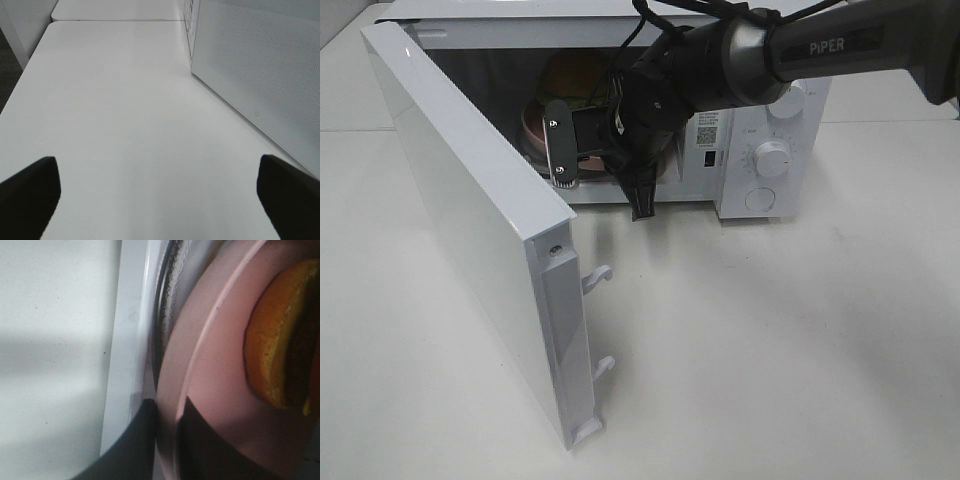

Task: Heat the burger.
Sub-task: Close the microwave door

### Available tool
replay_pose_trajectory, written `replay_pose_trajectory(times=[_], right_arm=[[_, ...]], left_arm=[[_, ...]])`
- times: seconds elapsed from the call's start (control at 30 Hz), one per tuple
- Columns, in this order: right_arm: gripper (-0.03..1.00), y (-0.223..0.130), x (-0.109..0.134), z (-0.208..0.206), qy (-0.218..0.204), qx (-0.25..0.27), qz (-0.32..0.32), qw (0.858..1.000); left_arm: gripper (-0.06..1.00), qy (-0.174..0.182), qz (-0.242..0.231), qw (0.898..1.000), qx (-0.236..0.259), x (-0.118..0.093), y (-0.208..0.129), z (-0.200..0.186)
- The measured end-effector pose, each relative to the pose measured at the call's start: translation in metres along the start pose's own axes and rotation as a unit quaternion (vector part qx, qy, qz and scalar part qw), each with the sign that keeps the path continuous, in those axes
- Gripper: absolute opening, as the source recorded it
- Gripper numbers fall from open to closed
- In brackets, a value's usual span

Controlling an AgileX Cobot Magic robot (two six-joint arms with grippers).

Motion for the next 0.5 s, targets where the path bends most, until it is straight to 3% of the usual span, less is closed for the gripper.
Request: replay_pose_trajectory(times=[0.2,0.5], right_arm=[[0.2,0.0012,-0.0067,-0.0013,-0.011,-0.003,0.028,1.0],[0.49,-0.003,-0.0079,-0.006,-0.006,0.005,0.044,0.999]], left_arm=[[0.99,0.0,0.0,1.0,0.0,0.0,0.0,0.0],[0.99,0.0,0.0,1.0,0.0,0.0,0.0,0.0]])
Point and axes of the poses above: a point on each arm's last joint axis where the gripper is mounted, z pointing out along that axis toward the gripper, x along the wrist's bending axis when the last joint is at zero, y = z × x, the point moved 10 cm from there along z, pointing out along that axis toward the gripper, and after that the axes turned 15 degrees about -z, right-handed, at the moved point
